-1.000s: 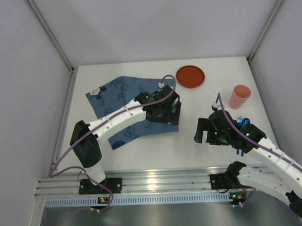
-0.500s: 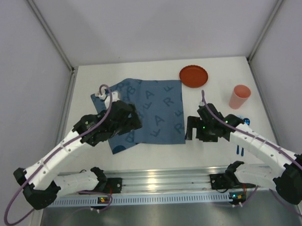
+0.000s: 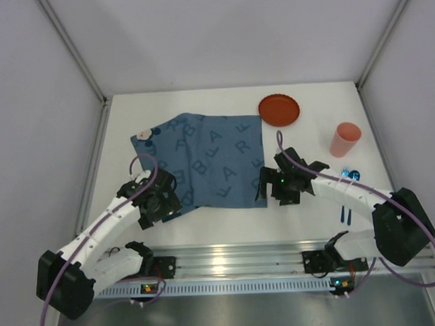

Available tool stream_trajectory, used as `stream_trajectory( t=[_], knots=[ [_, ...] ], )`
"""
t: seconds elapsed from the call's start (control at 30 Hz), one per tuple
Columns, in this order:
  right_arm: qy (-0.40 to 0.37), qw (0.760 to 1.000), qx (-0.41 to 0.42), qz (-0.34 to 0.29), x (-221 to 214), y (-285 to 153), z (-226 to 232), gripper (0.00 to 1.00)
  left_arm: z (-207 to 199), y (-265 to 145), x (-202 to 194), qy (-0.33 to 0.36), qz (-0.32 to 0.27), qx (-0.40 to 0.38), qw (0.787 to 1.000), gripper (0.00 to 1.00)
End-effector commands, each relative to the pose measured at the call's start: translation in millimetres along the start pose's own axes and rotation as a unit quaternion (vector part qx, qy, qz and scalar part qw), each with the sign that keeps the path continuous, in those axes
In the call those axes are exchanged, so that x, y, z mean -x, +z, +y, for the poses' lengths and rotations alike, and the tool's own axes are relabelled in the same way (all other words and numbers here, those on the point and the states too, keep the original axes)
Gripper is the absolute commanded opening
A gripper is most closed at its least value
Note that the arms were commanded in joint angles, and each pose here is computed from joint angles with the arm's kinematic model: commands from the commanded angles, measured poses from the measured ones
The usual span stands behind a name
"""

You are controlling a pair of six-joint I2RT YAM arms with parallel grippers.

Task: Set the dinner table for one person

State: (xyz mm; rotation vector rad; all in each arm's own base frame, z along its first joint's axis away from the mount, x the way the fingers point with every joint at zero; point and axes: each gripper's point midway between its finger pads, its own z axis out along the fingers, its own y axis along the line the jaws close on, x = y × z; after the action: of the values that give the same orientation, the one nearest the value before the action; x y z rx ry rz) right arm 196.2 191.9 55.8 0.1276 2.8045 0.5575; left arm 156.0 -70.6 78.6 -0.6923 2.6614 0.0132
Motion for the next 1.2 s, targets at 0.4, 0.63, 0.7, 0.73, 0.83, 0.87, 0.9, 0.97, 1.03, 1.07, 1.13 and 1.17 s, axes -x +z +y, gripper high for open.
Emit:
stream_trajectory(
  t=[0.4, 0.63, 0.7, 0.73, 0.83, 0.87, 0.9, 0.97, 1.03, 1.07, 1.13, 1.17],
  knots=[
    [0.029, 0.999, 0.031, -0.013, 42.6, 39.5, 15.7, 1.00, -14.9, 65.3, 5.0, 0.006, 0.028, 0.028, 0.999, 0.90],
    [0.036, 0.999, 0.025, -0.008, 57.0, 56.0, 22.1, 0.97, -9.5, 91.2, -5.3, 0.003, 0.057, 0.043, 0.997, 0.63],
    [0.039, 0.999, 0.025, -0.002, 58.6, 60.9, 23.7, 0.90, -6.5, 97.5, -6.1, 0.005, 0.062, 0.050, 0.997, 0.51],
    [0.039, 0.999, 0.024, 0.002, 58.0, 64.2, 23.5, 0.80, -5.3, 102.3, -6.8, 0.009, 0.067, 0.054, 0.996, 0.46],
    [0.037, 0.999, 0.021, 0.008, 57.6, 68.5, 21.5, 0.44, -4.0, 105.0, -2.0, 0.002, 0.073, 0.052, 0.996, 0.10],
    [0.038, 0.999, 0.020, 0.010, 57.5, 69.3, 19.6, 0.35, -7.1, 102.2, 3.4, -0.002, 0.071, 0.049, 0.996, 0.00],
    [0.039, 0.999, 0.017, 0.010, 58.5, 69.7, 15.4, 0.16, -6.7, 100.2, 7.6, -0.007, 0.070, 0.049, 0.996, 0.00],
    [0.044, 0.999, 0.008, 0.012, 58.8, 68.6, 7.6, 0.00, -11.5, 90.6, 22.1, -0.006, 0.056, 0.044, 0.997, 0.00],
    [0.055, 0.998, -0.005, 0.003, 64.9, 62.7, -7.8, 0.00, -11.8, 82.5, 34.2, -0.006, 0.045, 0.046, 0.998, 0.00],
    [0.059, 0.998, -0.020, 0.001, 65.2, 59.3, -18.3, 0.00, -16.6, 74.7, 46.9, -0.007, 0.033, 0.043, 0.999, 0.00],
    [0.069, 0.997, -0.043, -0.009, 69.1, 48.5, -43.7, 0.00, -2.4, 63.9, 55.0, -0.002, 0.029, 0.075, 0.997, 0.00],
    [0.074, 0.995, -0.066, -0.008, 66.3, 43.9, -59.1, 0.00, -3.5, 56.7, 65.1, -0.004, 0.017, 0.075, 0.997, 0.00]
  ],
)
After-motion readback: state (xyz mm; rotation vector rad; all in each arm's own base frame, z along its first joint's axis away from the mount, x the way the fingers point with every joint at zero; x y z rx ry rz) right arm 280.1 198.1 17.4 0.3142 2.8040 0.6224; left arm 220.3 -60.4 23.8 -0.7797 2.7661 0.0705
